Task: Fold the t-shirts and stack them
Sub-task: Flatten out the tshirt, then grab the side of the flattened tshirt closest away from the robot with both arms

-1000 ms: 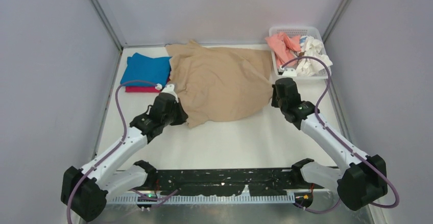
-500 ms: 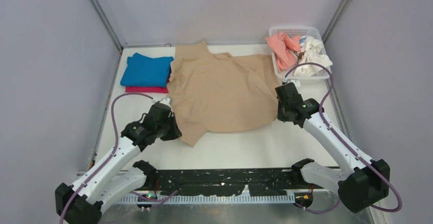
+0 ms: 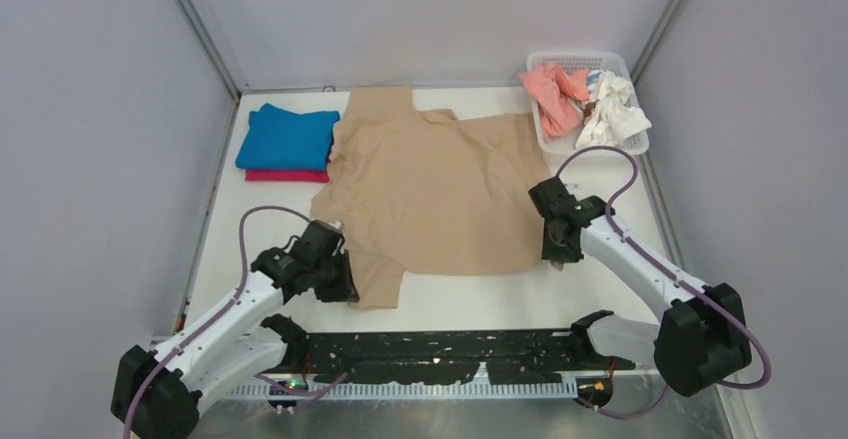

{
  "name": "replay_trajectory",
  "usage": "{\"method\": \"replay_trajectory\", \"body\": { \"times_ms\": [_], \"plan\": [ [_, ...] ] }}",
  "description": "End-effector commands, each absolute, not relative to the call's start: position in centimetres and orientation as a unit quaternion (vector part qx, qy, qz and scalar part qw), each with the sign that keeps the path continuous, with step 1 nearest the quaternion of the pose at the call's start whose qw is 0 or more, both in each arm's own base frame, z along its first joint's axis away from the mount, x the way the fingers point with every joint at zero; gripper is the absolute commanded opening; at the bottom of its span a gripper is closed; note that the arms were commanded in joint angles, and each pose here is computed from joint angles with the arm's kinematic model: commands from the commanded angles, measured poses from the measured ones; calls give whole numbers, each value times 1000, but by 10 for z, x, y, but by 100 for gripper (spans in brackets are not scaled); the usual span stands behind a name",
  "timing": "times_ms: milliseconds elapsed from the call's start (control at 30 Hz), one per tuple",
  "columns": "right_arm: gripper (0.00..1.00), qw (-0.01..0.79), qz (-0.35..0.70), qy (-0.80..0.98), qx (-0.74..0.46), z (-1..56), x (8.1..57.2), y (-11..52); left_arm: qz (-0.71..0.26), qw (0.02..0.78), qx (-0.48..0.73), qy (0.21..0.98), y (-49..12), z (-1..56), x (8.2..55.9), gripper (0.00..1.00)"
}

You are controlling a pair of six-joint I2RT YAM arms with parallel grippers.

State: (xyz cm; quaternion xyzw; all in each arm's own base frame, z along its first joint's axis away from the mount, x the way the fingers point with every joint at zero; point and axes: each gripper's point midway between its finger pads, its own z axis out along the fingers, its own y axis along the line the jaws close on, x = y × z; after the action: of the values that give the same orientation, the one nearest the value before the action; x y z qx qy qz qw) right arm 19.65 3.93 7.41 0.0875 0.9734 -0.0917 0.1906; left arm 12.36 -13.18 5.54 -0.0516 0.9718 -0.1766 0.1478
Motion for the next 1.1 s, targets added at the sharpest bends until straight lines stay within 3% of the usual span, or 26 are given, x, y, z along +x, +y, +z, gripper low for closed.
{"method": "replay_trajectory", "body": {
  "times_ms": [0, 33, 67, 100, 133, 167, 300, 467, 533, 667, 833, 1067],
  "plan": [
    [42, 166, -101, 976, 100, 64, 183, 35, -205, 89, -27, 974, -141, 54, 96, 26],
    [49, 170, -97, 976, 96, 66, 184, 36, -226, 85, -7, 970, -147, 59, 93, 40],
    [65, 177, -97, 975, 96, 70, 185, 35, -253, 84, 22, 964, -154, 67, 88, 59],
    [73, 190, -98, 973, 93, 78, 190, 34, -278, 87, 46, 955, -161, 77, 84, 76],
    [96, 204, -106, 969, 95, 86, 191, 30, -302, 98, 67, 946, -166, 90, 83, 95],
    [100, 228, -103, 963, 96, 99, 198, 29, -321, 119, 84, 936, -170, 104, 85, 99],
    [95, 313, -70, 943, 91, 137, 220, 34, -323, 266, 101, 903, -168, 158, 121, 99],
    [95, 423, 59, 899, 95, 164, 262, 76, -217, 401, -5, 890, -139, 172, 194, 99],
    [95, 444, 125, 883, 85, 172, 276, 101, -183, 387, -61, 902, -132, 159, 211, 100],
    [95, 406, 242, 881, 0, 164, 277, 165, -153, 337, -79, 925, -131, 129, 215, 100],
    [95, 373, 322, 846, -206, 162, 234, 282, -95, 308, -141, 936, -105, 100, 207, 100],
    [95, 306, 401, 795, -336, 138, 184, 399, -30, 319, -267, 909, -50, 80, 183, 100]
  ]
}}
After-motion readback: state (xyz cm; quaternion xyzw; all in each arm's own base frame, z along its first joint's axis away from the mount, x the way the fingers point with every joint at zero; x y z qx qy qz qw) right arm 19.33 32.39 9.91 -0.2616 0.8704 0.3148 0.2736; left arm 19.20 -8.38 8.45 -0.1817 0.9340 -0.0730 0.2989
